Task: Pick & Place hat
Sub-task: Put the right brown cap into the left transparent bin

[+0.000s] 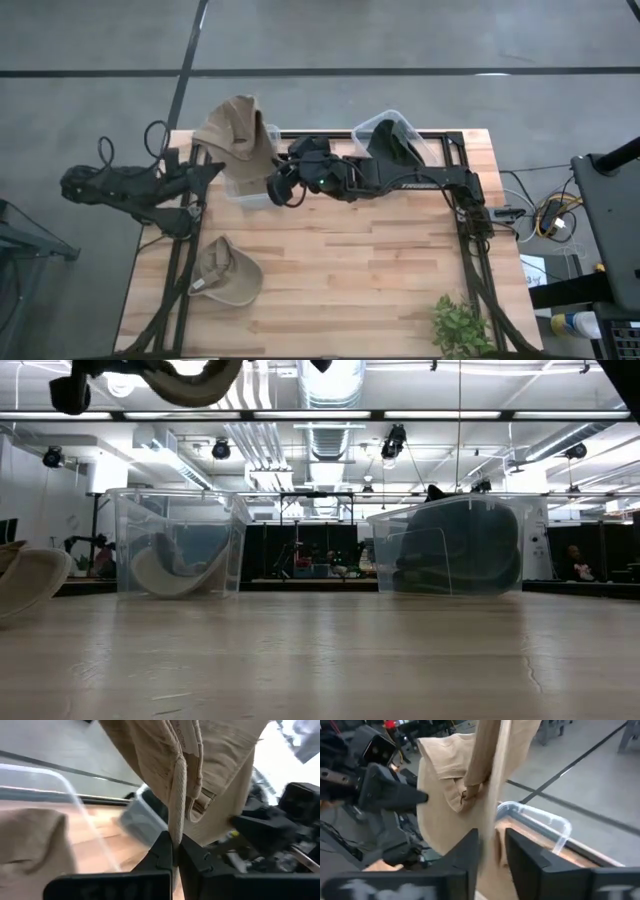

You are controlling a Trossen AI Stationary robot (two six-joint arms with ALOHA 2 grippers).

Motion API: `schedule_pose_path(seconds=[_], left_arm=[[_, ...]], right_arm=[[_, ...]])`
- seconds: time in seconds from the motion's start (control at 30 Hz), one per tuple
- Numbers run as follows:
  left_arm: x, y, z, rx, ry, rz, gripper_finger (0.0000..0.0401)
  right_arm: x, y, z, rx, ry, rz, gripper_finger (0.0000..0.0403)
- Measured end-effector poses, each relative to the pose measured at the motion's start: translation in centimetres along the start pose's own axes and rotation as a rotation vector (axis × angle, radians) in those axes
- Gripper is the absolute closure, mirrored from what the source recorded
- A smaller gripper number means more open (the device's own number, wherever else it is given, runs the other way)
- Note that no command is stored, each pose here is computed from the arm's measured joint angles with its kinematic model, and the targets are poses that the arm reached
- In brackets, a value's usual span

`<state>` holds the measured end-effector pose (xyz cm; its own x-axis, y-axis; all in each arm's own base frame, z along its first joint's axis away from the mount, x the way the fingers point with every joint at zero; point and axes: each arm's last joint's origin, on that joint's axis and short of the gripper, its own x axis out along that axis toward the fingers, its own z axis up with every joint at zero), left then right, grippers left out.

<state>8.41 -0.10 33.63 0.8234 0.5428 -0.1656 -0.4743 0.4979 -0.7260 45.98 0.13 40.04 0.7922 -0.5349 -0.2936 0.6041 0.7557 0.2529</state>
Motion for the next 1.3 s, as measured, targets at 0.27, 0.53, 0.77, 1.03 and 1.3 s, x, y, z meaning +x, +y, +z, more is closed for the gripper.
schedule_pose_path(seconds=[0.27, 0.53, 0.77, 1.03, 1.3], left_arm=[[-2.1, 0.9, 2.3, 0.015, 0.017, 0.131, 0.0395], [-2.6, 2.4, 2.2, -0.029, 0.04, 0.259, 0.0395], [-2.1, 3.2, 0.7, -0.143, 0.102, 0.308, 0.0395], [-0.8, 2.1, -0.7, -0.193, 0.226, 0.332, 0.0395], [-0.2, 1.5, -0.1, -0.166, 0.271, 0.481, 0.0395]], right_arm=[[-1.6, -1.1, 0.6, -0.13, 0.074, -0.028, 0.0224], [-3.1, -1.7, 1.8, -0.217, 0.074, -0.032, 0.02], [-3.1, -1.7, 1.7, -0.249, 0.077, -0.031, 0.02], [-3.1, -1.7, 1.6, -0.268, 0.085, -0.032, 0.02], [-3.1, -1.7, 1.6, -0.319, 0.091, -0.03, 0.02]])
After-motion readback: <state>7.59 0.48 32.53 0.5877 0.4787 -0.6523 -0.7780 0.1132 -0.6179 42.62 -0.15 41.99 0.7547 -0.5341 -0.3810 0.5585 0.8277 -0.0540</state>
